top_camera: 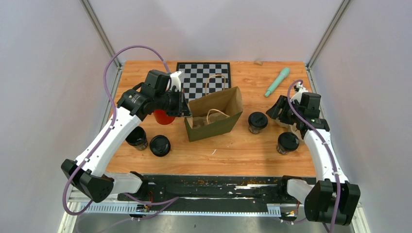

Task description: Pack the takeout coffee

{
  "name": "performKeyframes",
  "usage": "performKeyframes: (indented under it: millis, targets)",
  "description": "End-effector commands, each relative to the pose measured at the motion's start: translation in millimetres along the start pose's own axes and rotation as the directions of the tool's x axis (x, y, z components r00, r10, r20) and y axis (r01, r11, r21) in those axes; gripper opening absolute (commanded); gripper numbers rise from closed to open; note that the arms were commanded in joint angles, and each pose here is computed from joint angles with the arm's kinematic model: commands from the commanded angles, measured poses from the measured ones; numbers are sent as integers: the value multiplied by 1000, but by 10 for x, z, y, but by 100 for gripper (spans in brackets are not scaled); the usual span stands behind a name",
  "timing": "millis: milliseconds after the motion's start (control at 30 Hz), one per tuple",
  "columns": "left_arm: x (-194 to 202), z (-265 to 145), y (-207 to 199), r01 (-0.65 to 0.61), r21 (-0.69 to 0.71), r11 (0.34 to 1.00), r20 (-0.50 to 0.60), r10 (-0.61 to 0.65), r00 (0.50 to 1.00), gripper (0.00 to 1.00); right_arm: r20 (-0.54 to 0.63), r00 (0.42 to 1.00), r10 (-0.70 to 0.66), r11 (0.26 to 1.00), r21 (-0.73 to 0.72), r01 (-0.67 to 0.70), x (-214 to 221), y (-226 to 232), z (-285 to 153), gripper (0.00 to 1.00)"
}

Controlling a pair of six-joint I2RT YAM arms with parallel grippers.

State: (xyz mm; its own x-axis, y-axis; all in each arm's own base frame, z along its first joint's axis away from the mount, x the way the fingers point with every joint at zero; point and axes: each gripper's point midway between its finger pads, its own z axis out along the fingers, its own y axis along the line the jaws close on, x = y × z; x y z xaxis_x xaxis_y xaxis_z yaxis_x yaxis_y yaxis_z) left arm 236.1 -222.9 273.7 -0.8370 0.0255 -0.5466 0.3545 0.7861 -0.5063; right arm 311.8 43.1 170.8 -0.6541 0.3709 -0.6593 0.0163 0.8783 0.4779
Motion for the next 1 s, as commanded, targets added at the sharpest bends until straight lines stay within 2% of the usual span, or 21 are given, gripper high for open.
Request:
performKeyframes:
  millis: [0, 67, 133, 200, 300, 400, 633, 967]
  targets:
    - [-45, -134, -111, -27, 49, 998, 41, 25, 999, 1, 24, 979, -205, 979, 1, 205, 8, 13, 7, 61]
    - [-19, -143, -98, -26, 45, 999, 40, 24, 999, 1, 53, 948, -314, 946, -64, 317, 26, 154, 24, 68]
    - [6, -145, -89, -21, 44, 999, 36, 20, 999, 1, 101, 903, -418, 904, -49, 424, 17, 241, 49, 77]
    - [13, -146, -94, -20, 49, 999, 36, 18, 999, 2, 129, 839, -528, 843, -36, 536, 18, 304, 64, 80]
    - [4, -156, -104, -20, 52, 998, 40, 18, 999, 2, 132, 793, -595, 791, -78, 607, 90, 371, 103, 84]
    - [-2, -160, -108, -20, 52, 998, 42, 18, 999, 2, 140, 758, -637, 749, -119, 652, 161, 399, 144, 93]
    - [-2, -146, -128, -20, 62, 998, 35, 18, 999, 3, 105, 695, -711, 678, -160, 718, 304, 375, 288, 94]
    - [-13, -155, -113, -25, 51, 998, 40, 23, 999, 3, 44, 651, -758, 636, -174, 752, 418, 394, 464, 89]
